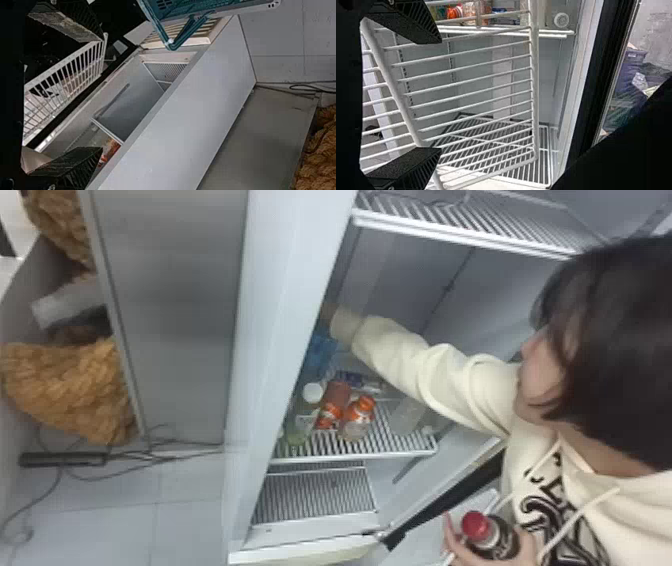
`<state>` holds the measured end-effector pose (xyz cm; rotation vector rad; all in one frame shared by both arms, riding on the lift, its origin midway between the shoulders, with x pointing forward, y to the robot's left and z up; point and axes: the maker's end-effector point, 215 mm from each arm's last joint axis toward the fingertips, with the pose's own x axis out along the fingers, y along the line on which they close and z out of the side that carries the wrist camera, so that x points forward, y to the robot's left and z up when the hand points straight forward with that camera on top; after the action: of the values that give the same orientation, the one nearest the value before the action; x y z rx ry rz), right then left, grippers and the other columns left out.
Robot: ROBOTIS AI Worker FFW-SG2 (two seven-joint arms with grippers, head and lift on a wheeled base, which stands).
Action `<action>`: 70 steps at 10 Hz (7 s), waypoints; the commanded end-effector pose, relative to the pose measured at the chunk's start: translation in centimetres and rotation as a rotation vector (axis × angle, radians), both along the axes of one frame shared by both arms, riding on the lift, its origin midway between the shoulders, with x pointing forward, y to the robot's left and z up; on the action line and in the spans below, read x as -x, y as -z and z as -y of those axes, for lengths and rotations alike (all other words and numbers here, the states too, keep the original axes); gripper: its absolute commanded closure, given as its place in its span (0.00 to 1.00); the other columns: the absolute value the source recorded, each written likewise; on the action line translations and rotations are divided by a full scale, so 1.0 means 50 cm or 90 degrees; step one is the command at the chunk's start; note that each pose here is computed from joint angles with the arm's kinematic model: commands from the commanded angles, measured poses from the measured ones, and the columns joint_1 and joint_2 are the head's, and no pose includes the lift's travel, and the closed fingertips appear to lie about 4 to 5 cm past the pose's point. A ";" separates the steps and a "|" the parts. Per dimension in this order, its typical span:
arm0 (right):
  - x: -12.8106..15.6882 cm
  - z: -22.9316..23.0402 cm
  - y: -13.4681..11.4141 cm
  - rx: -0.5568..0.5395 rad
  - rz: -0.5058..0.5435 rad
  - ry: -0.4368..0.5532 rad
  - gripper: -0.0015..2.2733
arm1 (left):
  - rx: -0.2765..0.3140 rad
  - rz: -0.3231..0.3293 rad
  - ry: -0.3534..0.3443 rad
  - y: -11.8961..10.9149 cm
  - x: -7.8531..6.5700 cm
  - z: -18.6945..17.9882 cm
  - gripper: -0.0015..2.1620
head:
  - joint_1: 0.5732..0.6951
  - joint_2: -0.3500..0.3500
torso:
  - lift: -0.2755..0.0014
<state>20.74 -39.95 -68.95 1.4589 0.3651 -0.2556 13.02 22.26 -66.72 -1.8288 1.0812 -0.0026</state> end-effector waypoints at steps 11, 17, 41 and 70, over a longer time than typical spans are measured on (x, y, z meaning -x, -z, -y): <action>0.000 0.000 0.000 0.000 0.000 0.000 0.00 | 0.000 0.000 0.000 0.000 0.000 0.000 0.00 | 1.00 0.00 | 0.99; 0.000 0.000 0.000 0.000 0.000 0.000 0.00 | 0.000 0.000 0.000 0.000 0.000 0.000 0.00 | 1.00 0.00 | 0.99; 0.000 0.000 0.000 0.000 0.000 0.000 0.00 | 0.000 0.000 0.000 0.000 0.000 0.000 0.00 | 1.00 0.00 | 0.99; 0.000 0.000 0.000 0.000 0.000 0.000 0.00 | 0.000 0.000 0.000 0.000 0.000 0.000 0.00 | 1.00 0.00 | 0.99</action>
<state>20.74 -39.95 -68.95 1.4589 0.3651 -0.2556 13.02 22.26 -66.72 -1.8288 1.0812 -0.0026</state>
